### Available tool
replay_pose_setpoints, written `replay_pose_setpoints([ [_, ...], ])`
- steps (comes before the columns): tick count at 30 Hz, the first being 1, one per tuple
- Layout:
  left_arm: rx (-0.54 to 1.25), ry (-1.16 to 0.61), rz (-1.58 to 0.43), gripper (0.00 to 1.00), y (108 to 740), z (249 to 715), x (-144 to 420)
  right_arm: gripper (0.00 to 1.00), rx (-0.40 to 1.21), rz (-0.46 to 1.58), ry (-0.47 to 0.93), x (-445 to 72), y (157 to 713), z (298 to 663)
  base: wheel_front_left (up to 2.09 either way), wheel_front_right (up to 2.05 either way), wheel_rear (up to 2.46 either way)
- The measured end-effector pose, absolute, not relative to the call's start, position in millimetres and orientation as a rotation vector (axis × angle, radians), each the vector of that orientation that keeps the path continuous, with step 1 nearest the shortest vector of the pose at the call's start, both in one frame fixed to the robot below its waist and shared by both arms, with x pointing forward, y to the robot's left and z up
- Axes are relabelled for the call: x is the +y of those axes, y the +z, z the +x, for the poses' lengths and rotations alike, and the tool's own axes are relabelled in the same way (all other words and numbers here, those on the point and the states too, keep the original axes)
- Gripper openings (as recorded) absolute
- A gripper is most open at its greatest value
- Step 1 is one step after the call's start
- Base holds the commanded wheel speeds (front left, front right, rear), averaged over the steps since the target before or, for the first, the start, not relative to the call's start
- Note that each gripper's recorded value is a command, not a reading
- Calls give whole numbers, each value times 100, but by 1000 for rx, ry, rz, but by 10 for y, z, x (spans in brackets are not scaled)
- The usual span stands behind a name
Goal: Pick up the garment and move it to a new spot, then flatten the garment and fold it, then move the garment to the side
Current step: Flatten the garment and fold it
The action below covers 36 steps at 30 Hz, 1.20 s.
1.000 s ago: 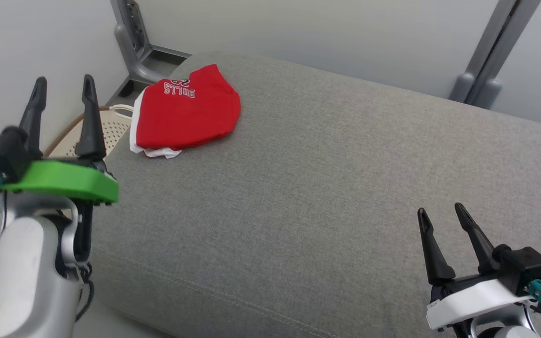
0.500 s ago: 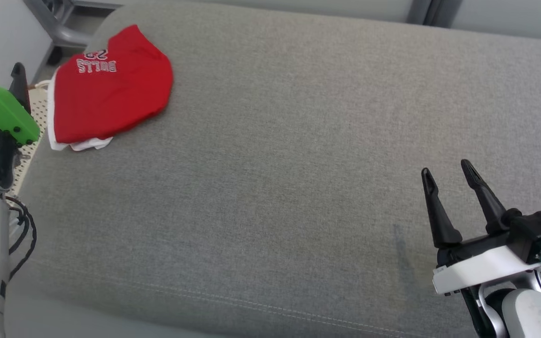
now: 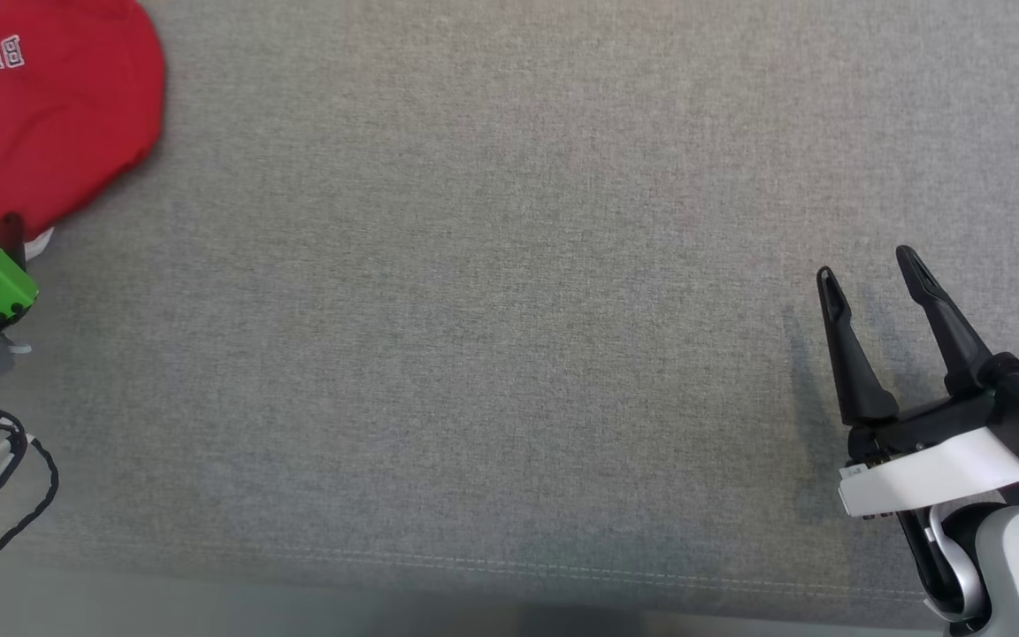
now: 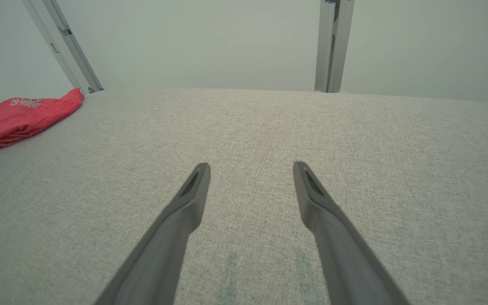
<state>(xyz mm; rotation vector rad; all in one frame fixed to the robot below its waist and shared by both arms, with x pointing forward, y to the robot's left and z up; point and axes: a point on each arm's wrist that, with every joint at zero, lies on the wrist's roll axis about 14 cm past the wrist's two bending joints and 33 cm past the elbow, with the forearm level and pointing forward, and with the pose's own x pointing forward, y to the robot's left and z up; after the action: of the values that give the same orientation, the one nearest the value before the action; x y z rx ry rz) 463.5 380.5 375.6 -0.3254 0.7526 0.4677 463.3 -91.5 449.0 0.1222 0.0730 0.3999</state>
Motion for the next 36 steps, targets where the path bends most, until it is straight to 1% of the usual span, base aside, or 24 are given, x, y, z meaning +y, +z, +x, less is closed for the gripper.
replay_pose_setpoints([
  [7, 783, 477, -331, 100, 3443, 4761, 3743, 100, 124, 118, 373, -1034, 4262, 4683, 0, 0, 0],
  [8, 773, 479, -329, 57, 3436, 4789, 3744, 100, 130, 117, 370, -1048, 4244, 4684, 0, 0, 0],
  [9, 753, 480, -323, 39, 3445, 4829, 3745, 100, 133, 117, 366, -1061, 4232, 4682, 0, 0, 0],
  [10, 745, 479, -318, 4, 3443, 4854, 3742, 100, 136, 117, 364, -1072, 4224, 4680, 0, 0, 0],
  [11, 745, 475, -315, 0, 3435, 4867, 3734, 100, 137, 117, 362, -1078, 4220, 4680, 0, 0, 0],
  [16, 650, 468, -237, 0, 3636, 4987, 3822, 100, 129, 124, 357, -1074, 4249, 4686, 0, 0, 0],
  [21, 472, 460, -121, 0, 4212, 5161, 4057, 100, 103, 144, 369, -998, 4359, 4657, 0, 0, 0],
  [25, 305, 435, -51, 0, 4756, 5290, 4129, 100, 76, 162, 373, -943, 4473, 4619, 0, 0, 0],
  [31, 74, 376, 13, 0, 5496, 5339, 4034, 100, 32, 183, 380, -863, 4684, 4494, 0, 0, 0],
  [36, -79, 284, 54, 0, 5931, 5252, 3765, 100, -10, 194, 382, -826, 4882, 4360, 0, 0, 0],
])
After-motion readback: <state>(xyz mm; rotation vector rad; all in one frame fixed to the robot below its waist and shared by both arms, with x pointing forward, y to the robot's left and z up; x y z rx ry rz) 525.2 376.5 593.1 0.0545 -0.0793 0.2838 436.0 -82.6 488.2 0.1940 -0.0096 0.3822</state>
